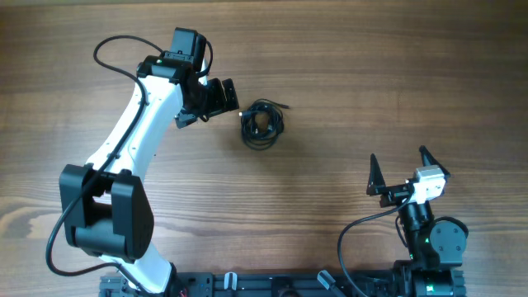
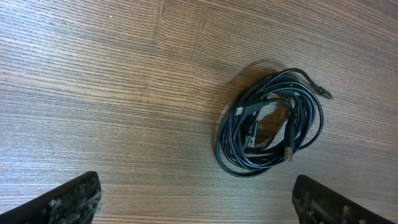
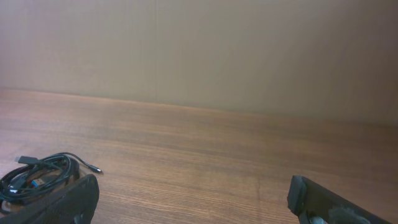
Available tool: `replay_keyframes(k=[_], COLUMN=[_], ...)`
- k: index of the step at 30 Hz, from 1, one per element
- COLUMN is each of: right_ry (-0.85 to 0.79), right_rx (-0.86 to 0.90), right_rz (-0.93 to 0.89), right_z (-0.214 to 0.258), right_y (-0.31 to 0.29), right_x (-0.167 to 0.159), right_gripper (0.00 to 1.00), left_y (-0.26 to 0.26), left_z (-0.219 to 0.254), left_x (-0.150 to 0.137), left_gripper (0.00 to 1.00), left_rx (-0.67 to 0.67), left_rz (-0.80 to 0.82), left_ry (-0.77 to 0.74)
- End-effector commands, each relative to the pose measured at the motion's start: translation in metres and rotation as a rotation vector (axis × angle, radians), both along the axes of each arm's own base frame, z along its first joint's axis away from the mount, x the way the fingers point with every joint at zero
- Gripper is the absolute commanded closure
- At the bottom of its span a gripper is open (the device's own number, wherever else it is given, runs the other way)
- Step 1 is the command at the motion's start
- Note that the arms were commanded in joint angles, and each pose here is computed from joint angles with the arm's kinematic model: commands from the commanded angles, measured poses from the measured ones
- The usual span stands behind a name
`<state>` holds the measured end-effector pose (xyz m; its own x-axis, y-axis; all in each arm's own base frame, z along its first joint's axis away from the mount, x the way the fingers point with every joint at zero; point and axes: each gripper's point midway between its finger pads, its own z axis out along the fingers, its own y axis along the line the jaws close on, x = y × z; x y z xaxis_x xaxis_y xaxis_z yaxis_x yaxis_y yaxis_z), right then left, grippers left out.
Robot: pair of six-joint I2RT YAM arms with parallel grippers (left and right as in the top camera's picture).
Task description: Untangle cables
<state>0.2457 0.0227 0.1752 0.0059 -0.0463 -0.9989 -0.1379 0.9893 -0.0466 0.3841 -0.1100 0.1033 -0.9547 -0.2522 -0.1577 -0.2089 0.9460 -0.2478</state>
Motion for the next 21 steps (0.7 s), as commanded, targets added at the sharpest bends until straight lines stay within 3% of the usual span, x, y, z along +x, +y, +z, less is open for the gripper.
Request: replay_keyframes(k=[1,13,15,17,21], right_ry=[-0.009,-0.009,-0.014,-0.024,-0.026], right_rx=[-0.005,-0.007,-0.163,-0.29,-0.319], right_rz=[0.0,0.0,-0.125,-0.129,-0.13], right_z=[0.002,0.002,0.0,0.0,0.0], right_y=[0.001,0.001,-0.021,-0.022,-0.022], right_x=[0.0,0.0,0.001,0.001,0.001], right_gripper=[0.0,0.0,0.0,0.0,0.0], left_y=[0.0,0.0,0.0,0.0,0.0], left_z=[-0.007,-0.007,-0.008,-0.009,-0.009], left_x=[-0.004,-0.003,-0.004,-0.005,-0.005], left_gripper=[0.0,0.0,0.0,0.0,0.0], left_rx=[0.001,0.0,0.001,0.002,0.002], left_rz=[-0.002,-0.002,-0.002,-0.002,-0.002], left_ry=[0.023,0.02,0.026,0.03,0.027])
